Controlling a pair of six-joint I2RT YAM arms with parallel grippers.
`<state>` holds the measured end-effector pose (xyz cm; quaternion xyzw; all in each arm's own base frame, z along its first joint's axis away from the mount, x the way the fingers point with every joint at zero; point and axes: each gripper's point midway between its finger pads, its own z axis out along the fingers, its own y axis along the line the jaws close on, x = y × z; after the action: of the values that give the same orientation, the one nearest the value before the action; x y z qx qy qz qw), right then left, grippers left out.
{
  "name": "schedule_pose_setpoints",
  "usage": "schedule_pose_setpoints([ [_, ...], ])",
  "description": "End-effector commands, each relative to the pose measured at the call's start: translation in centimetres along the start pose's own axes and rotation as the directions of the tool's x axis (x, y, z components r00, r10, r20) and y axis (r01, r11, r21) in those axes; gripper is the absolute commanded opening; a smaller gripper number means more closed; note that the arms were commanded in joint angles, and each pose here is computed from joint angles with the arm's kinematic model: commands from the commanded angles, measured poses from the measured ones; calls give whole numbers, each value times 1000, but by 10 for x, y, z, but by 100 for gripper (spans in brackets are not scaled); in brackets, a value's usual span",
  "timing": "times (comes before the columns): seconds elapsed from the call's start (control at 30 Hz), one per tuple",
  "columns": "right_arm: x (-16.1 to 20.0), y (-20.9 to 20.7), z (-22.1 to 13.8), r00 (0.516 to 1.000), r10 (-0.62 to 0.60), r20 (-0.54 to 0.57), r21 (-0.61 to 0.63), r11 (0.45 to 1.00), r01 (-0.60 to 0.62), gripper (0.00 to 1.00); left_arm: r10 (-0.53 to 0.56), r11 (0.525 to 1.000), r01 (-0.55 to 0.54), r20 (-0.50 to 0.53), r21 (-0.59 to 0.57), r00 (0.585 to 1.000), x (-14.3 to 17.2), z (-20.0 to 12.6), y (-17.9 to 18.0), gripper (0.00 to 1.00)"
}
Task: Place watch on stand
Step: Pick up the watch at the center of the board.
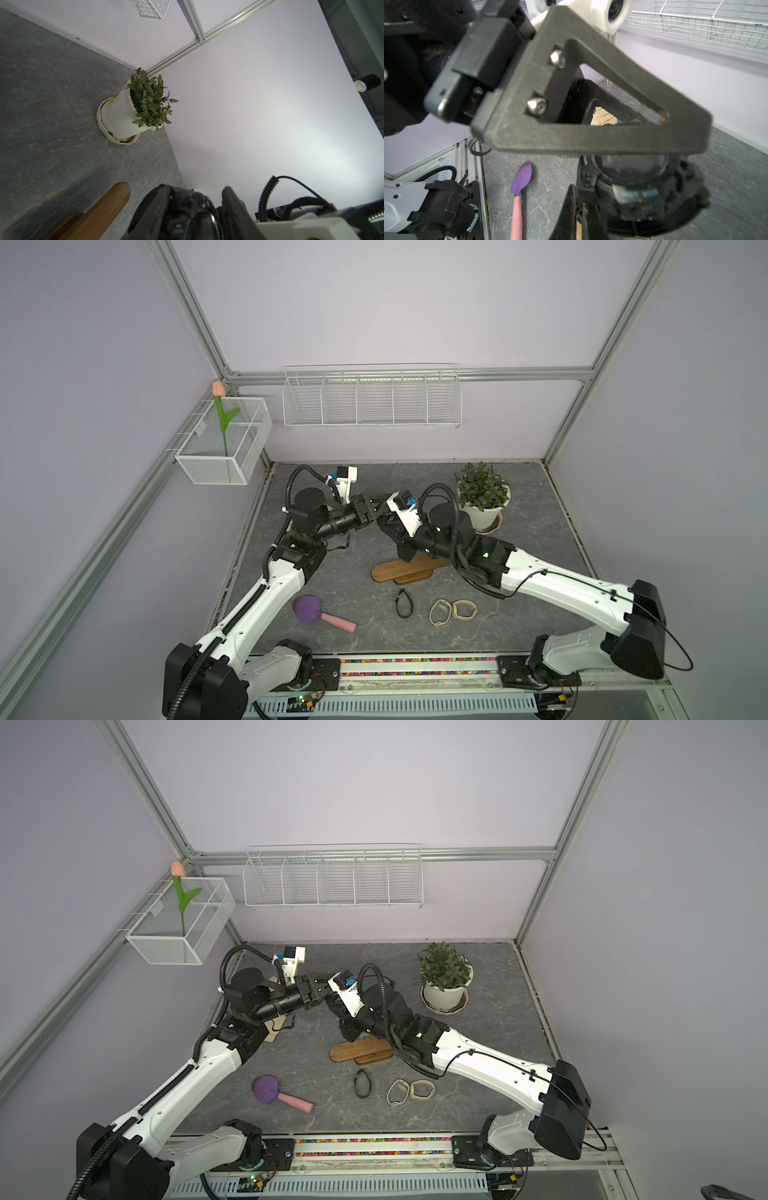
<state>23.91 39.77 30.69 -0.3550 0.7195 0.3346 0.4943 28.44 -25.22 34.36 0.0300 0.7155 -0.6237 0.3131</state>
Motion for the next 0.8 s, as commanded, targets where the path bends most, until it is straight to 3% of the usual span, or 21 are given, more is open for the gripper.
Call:
schedule_pose_setpoints([
  [0.0, -12, 1, -2, 999, -22, 34, 8, 1000, 22, 7, 45, 995, -45, 10, 84, 999, -7, 0, -33, 33],
  [0.2, -15, -1, -3, 999, -23, 43, 14, 1000, 22, 8, 49, 995, -50, 11, 85, 999, -8, 1, -36, 16],
  [0.3, -15, 1, -3, 999, -18, 51, 7, 1000, 18, 27, 50, 995, -51, 12, 85, 999, -9, 2, -36, 9],
  [0.5, -23, 1, -7, 996, -11, 90, 2, 1000, 11, 47, 47, 995, -47, 0, 86, 999, -10, 6, -35, 0],
  [0.57, -24, 0, -8, 995, -6, 95, 5, 1000, 6, 65, 46, 995, -45, -2, 88, 999, -11, 6, -35, 0],
  [0.77, -24, -2, -19, 994, 3, 105, 8, 1000, -4, 76, 78, 994, -77, -12, 82, 997, -12, 9, -36, 0],
])
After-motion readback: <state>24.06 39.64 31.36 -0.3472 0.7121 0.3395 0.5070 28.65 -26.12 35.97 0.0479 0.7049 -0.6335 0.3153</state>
